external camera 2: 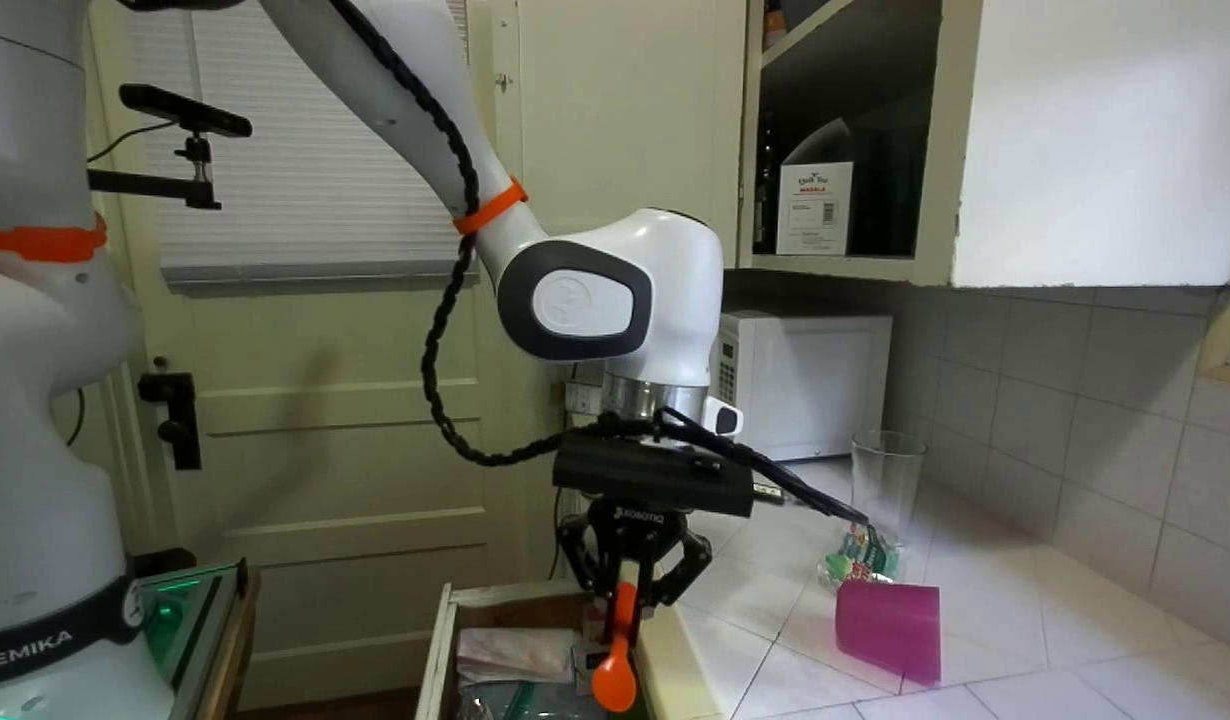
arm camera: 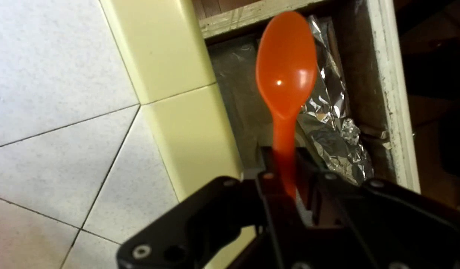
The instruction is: Put the orange spoon in the drawer and close it
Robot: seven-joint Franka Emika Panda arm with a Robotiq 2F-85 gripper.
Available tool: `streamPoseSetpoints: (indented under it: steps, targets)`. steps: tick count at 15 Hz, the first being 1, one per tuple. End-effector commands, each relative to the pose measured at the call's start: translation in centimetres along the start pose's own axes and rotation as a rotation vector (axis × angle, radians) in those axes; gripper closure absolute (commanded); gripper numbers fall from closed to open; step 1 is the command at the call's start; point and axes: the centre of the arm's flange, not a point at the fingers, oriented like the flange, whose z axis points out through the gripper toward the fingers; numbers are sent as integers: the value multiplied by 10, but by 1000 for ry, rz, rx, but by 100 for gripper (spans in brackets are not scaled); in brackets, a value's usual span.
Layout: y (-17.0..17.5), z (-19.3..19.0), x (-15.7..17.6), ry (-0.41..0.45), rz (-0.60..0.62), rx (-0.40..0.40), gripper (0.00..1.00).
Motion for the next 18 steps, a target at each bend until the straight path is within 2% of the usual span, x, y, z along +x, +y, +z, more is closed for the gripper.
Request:
streamPoseSetpoints:
  steps: [1, 2, 5, 6, 7, 8, 14, 16, 18]
  targets:
    - [6, 0, -34, 67, -15, 53, 96]
    - [3, 4, -13, 22, -19, 16, 82]
    - [6, 5, -31, 54, -6, 29, 82]
    - [6, 4, -32, 55, -5, 30, 96]
    - [-1, 4, -20, 7, -48, 18, 96]
    - [-13, 6, 4, -44, -140, -10, 96]
    - [-80, 21, 140, -163, -455, -14, 96]
    - [-99, 28, 177, -179, -506, -21, 96]
    - [-118, 29, 199, -190, -477, -8, 96]
